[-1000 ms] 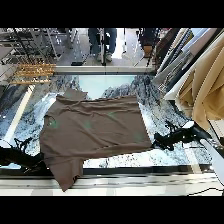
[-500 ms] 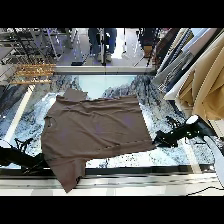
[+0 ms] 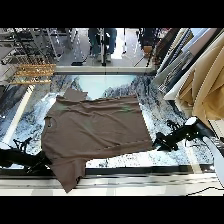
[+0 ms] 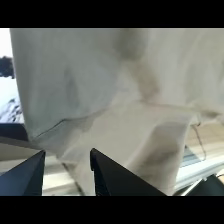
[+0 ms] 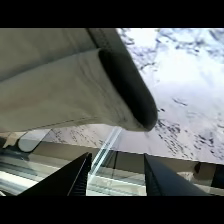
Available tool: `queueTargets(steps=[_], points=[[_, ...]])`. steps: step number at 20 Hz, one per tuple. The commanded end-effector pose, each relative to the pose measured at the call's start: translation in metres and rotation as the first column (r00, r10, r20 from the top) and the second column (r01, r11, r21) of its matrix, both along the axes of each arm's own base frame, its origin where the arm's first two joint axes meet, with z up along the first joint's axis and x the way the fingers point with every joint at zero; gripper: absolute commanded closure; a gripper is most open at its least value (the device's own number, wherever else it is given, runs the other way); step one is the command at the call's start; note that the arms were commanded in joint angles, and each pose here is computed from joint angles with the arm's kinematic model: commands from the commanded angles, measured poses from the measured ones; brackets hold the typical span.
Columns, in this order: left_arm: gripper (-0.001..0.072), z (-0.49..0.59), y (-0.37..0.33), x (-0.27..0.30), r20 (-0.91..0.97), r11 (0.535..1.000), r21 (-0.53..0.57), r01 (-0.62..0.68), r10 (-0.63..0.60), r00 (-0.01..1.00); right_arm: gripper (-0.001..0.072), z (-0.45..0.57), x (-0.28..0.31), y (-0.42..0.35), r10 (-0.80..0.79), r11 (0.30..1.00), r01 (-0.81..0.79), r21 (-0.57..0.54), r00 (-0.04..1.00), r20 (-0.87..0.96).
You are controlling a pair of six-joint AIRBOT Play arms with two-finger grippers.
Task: Fold the clothes and pants, and hang the long-sleeved shirts on hangers.
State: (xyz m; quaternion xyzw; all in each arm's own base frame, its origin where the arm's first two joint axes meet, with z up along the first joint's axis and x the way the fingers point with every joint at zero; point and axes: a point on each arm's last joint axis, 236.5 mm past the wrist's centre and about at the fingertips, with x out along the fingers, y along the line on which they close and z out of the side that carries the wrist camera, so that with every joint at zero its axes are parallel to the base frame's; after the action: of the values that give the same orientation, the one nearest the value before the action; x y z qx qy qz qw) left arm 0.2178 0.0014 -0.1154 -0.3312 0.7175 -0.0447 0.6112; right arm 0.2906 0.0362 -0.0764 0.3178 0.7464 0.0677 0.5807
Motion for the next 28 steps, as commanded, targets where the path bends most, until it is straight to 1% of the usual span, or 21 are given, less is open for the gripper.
queueTargets(steps=[1, 2, 3, 6, 7, 8, 9, 10, 11, 13, 15, 18, 20, 21, 22, 24, 25, 26, 27, 28], points=[[0.0399, -0.006, 0.004, 0.017, 0.057, 0.998, 0.024, -0.056, 0.055, 0.997, 0.0306, -0.012, 0.006, -0.004, -0.076, 0.997, 0.075, -0.032, 0.997, -0.021], [0.0422, -0.005, 0.003, 0.021, 0.069, 0.997, 0.018, -0.070, 0.069, 0.995, 0.0306, -0.016, 0.009, -0.005, -0.101, 0.994, 0.100, -0.039, 0.995, -0.028], [0.0485, -0.005, 0.003, 0.024, 0.078, 0.997, 0.017, -0.081, 0.079, 0.994, 0.0306, -0.019, 0.010, -0.006, -0.121, 0.992, 0.120, -0.045, 0.992, -0.037], [0.0494, -0.006, 0.005, 0.025, 0.083, 0.996, 0.024, -0.084, 0.081, 0.993, 0.0311, -0.027, 0.018, -0.008, -0.164, 0.985, 0.162, -0.059, 0.986, -0.033], [0.0536, -0.006, 0.005, 0.026, 0.084, 0.996, 0.024, -0.085, 0.082, 0.993, 0.0335, -0.029, 0.022, -0.009, -0.174, 0.983, 0.173, -0.062, 0.984, -0.021], [0.0695, -0.006, 0.005, 0.026, 0.085, 0.996, 0.024, -0.083, 0.081, 0.993, 0.0423, -0.030, 0.025, -0.008, -0.183, 0.982, 0.182, -0.057, 0.983, -0.014], [0.0700, -0.006, 0.005, 0.026, 0.085, 0.996, 0.023, -0.084, 0.082, 0.993, 0.0498, -0.030, 0.027, -0.009, -0.190, 0.980, 0.189, -0.057, 0.982, -0.004], [0.0700, -0.005, 0.003, 0.026, 0.086, 0.996, 0.015, -0.086, 0.084, 0.993, 0.0540, -0.029, 0.028, -0.007, -0.187, 0.981, 0.187, -0.048, 0.982, 0.001], [0.0700, -0.003, 0.000, 0.027, 0.092, 0.997, -0.001, -0.082, 0.081, 0.992, 0.0685, -0.027, 0.028, -0.004, -0.168, 0.985, 0.168, -0.030, 0.986, 0.008], [0.0702, 0.010, -0.016, 0.035, 0.151, 0.995, -0.086, -0.042, 0.055, 0.987, 0.0697, -0.017, 0.024, 0.008, -0.106, 0.994, 0.105, 0.035, 0.994, 0.018], [0.0703, 0.031, -0.031, 0.054, 0.232, 0.983, -0.180, -0.034, 0.076, 0.970, 0.0698, 0.001, 0.022, 0.017, -0.031, 0.995, 0.026, 0.092, 0.998, 0.062], [0.0703, 0.075, -0.039, 0.084, 0.332, 0.962, -0.274, 0.004, 0.091, 0.939, 0.0698, 0.046, 0.037, 0.013, 0.041, 0.996, -0.056, 0.065, 0.974, 0.221], [0.0704, 0.125, -0.042, 0.107, 0.447, 0.944, -0.322, 0.077, 0.080, 0.891, 0.0698, 0.097, 0.054, 0.009, 0.098, 0.994, -0.110, 0.011, 0.918, 0.385], [0.0704, 0.162, -0.045, 0.119, 0.529, 0.923, -0.361, 0.132, 0.086, 0.844, 0.0698, 0.131, 0.061, 0.009, 0.120, 0.992, -0.124, -0.023, 0.875, 0.470], [0.0704, 0.212, -0.049, 0.129, 0.621, 0.890, -0.414, 0.194, 0.120, 0.775, 0.0698, 0.165, 0.067, 0.008, 0.142, 0.990, -0.129, -0.062, 0.822, 0.552], [0.0704, 0.330, -0.046, 0.140, 0.790, 0.807, -0.492, 0.326, 0.258, 0.556, 0.0698, 0.244, 0.069, 0.007, 0.185, 0.982, -0.107, -0.154, 0.679, 0.711], [0.0705, 0.392, -0.037, 0.138, 0.841, 0.772, -0.508, 0.381, 0.350, 0.413, 0.0698, 0.289, 0.067, 0.007, 0.208, 0.976, -0.076, -0.202, 0.583, 0.785], [0.0704, 0.458, -0.024, 0.127, 0.860, 0.739, -0.510, 0.441, 0.448, 0.243, 0.0698, 0.331, 0.061, 0.008, 0.230, 0.969, -0.036, -0.243, 0.482, 0.845], [0.0704, 0.517, -0.011, 0.107, 0.842, 0.705, -0.499, 0.503, 0.533, 0.087, 0.0698, 0.379, 0.051, 0.009, 0.255, 0.960, 0.018, -0.280, 0.362, 0.897], [0.0704, 0.575, 0.005, 0.079, 0.783, 0.666, -0.485, 0.566, 0.619, -0.057, 0.0698, 0.423, 0.038, 0.009, 0.282, 0.947, 0.084, -0.310, 0.242, 0.928]])
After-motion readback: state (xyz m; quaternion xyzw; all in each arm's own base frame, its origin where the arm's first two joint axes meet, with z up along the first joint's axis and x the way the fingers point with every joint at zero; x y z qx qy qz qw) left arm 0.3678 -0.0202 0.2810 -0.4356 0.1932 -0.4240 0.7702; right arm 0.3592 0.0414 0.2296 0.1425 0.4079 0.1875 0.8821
